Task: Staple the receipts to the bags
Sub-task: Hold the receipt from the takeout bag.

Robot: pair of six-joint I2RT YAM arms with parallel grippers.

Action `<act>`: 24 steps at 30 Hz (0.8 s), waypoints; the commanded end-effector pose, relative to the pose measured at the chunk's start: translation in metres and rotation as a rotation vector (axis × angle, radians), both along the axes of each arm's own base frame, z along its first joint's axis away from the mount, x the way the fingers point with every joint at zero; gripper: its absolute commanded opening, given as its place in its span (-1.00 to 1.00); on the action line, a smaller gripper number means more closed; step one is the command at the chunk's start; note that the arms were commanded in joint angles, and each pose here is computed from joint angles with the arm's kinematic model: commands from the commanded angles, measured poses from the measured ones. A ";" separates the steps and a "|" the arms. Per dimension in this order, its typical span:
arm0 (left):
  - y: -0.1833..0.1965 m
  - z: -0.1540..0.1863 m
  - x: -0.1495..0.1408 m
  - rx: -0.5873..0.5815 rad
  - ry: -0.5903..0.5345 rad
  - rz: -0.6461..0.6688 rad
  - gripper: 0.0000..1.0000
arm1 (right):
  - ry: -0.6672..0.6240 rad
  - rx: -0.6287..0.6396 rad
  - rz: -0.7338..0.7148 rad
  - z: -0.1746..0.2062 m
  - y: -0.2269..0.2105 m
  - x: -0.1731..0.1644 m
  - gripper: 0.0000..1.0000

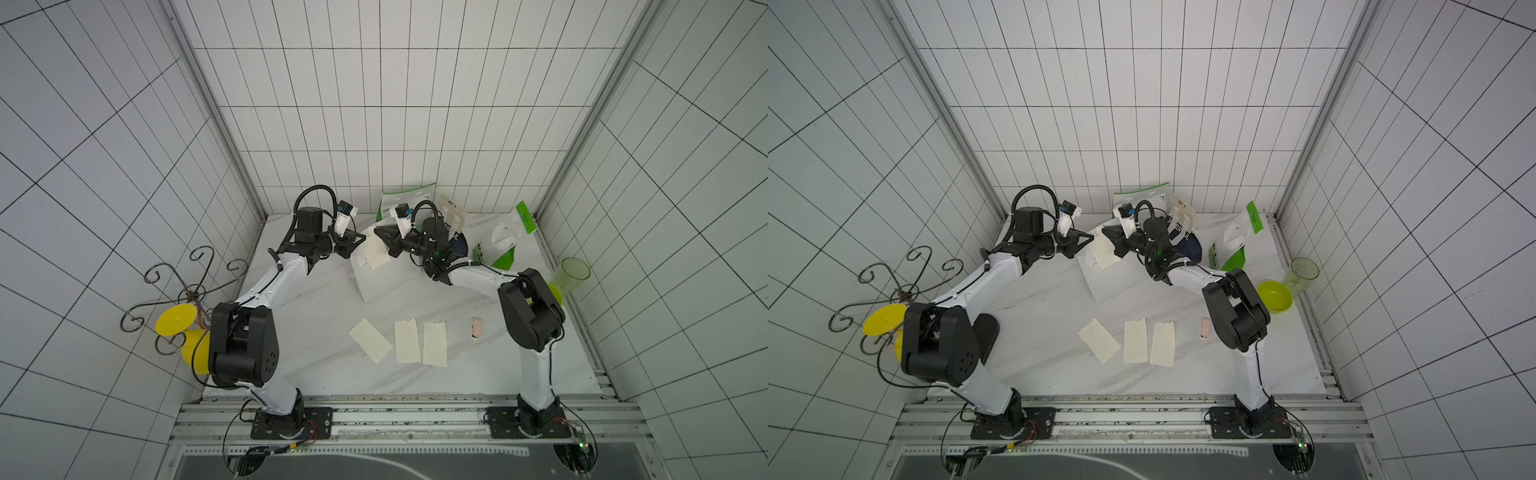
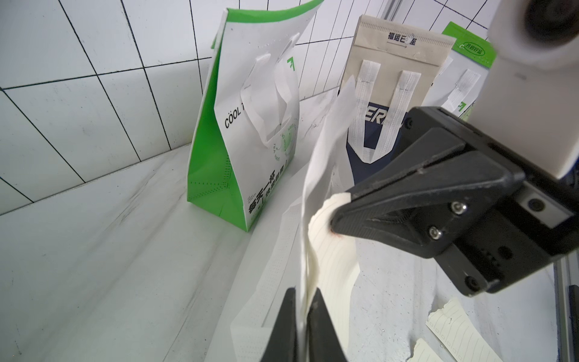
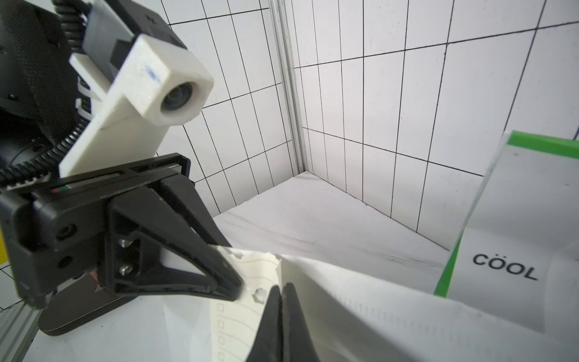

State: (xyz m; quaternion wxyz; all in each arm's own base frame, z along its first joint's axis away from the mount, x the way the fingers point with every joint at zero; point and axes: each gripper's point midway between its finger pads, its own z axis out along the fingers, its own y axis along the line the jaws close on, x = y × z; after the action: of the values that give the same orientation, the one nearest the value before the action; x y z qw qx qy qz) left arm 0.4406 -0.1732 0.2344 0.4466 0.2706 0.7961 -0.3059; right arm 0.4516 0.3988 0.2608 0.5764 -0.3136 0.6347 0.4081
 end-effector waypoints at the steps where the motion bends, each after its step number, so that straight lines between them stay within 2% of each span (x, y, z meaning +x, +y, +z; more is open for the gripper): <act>1: -0.004 0.002 0.003 0.010 -0.027 -0.024 -0.98 | -0.111 0.070 0.010 0.050 0.009 0.006 -1.00; 5: -0.004 0.005 0.003 0.010 -0.037 -0.020 -1.00 | -0.098 0.067 -0.007 0.045 0.007 0.009 -1.00; 6: -0.004 0.005 0.003 0.009 -0.038 -0.018 -1.00 | -0.095 0.071 -0.017 0.045 0.005 0.009 -0.92; 8: -0.005 0.008 0.003 0.015 -0.045 -0.010 -1.00 | -0.079 0.072 -0.033 0.042 0.002 0.009 -0.63; 10: -0.007 0.010 0.002 0.030 -0.051 0.001 -1.00 | -0.064 0.086 -0.056 0.041 -0.004 0.008 -0.23; 13: -0.008 0.011 0.002 0.063 -0.051 0.030 -1.00 | -0.041 0.121 -0.094 0.047 -0.020 0.002 -0.02; 20: -0.006 0.019 0.003 0.105 -0.034 0.136 -1.00 | 0.068 0.185 -0.248 0.064 -0.077 -0.029 0.15; 24: 0.000 0.025 -0.006 0.094 -0.036 0.180 -1.00 | 0.224 0.154 -0.345 0.047 -0.107 -0.044 0.20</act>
State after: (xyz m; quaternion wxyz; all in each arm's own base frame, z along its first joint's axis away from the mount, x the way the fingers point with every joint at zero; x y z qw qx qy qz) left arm 0.4395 -0.1847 0.2436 0.4535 0.2457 0.8212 -0.2443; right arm 0.4080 0.3163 0.3479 0.6271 -0.1704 0.6435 0.4045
